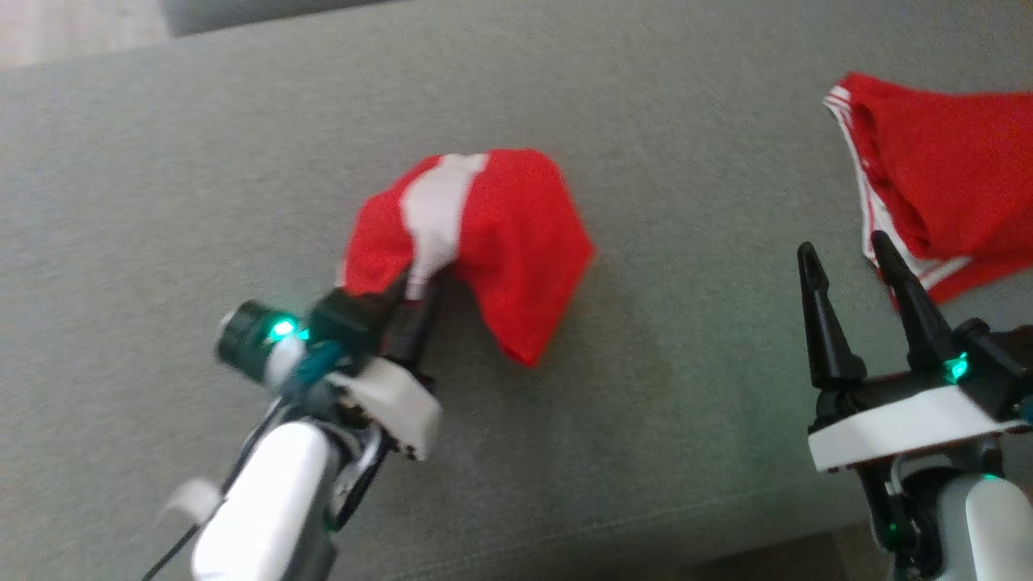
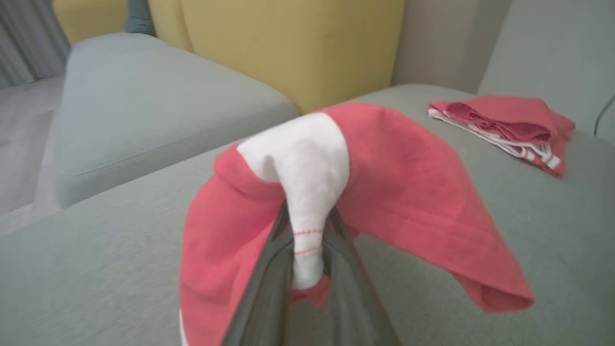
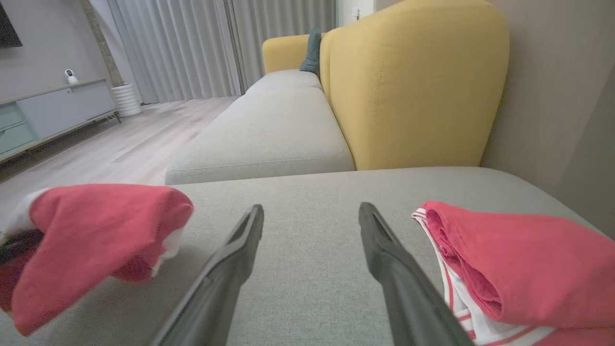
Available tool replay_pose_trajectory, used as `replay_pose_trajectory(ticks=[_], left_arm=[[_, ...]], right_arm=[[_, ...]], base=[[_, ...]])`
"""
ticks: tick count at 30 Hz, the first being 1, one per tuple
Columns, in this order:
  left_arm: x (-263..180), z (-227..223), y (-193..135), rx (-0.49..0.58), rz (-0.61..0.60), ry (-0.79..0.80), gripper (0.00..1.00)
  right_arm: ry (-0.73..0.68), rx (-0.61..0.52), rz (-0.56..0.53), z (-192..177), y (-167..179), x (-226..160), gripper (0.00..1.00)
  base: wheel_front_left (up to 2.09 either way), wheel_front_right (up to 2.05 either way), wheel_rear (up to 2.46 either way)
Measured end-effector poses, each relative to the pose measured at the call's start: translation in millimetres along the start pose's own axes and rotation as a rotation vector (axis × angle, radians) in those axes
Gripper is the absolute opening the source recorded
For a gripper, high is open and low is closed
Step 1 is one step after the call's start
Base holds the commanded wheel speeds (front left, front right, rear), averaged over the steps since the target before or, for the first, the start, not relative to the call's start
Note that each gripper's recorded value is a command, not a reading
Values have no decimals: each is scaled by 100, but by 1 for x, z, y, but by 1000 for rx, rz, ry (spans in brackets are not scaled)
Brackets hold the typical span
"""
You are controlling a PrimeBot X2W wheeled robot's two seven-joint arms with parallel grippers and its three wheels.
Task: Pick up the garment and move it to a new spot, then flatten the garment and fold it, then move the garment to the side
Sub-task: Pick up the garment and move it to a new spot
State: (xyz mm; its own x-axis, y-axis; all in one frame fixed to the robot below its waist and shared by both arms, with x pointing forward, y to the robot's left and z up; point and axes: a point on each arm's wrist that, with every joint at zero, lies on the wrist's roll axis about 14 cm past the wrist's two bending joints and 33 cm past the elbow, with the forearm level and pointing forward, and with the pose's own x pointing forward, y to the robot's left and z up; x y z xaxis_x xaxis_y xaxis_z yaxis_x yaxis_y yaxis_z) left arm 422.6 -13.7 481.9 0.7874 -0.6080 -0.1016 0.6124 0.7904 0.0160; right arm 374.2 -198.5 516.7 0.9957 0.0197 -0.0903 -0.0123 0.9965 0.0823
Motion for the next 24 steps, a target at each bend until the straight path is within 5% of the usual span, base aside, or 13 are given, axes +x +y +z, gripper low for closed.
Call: replay_pose_trajectory(ticks=[10,11,12,24], left_arm=[[22,-81,-66,32,-274,228,0],[23,-84,-66,28,-277,228,41],[23,-84,-66,26,-276,221,100],[1,-18,-39,-58,-80,-47,100]], right_arm=[[52,24,-109,-23,-31,-8,100],[57,25,-114,-24,-32,-9,100],[59,29,-114,-26,-32,-8,100],[21,27,-1,-12,2,0,100]], base=[[0,0,0],[0,0,0],[0,0,0],[0,0,0]])
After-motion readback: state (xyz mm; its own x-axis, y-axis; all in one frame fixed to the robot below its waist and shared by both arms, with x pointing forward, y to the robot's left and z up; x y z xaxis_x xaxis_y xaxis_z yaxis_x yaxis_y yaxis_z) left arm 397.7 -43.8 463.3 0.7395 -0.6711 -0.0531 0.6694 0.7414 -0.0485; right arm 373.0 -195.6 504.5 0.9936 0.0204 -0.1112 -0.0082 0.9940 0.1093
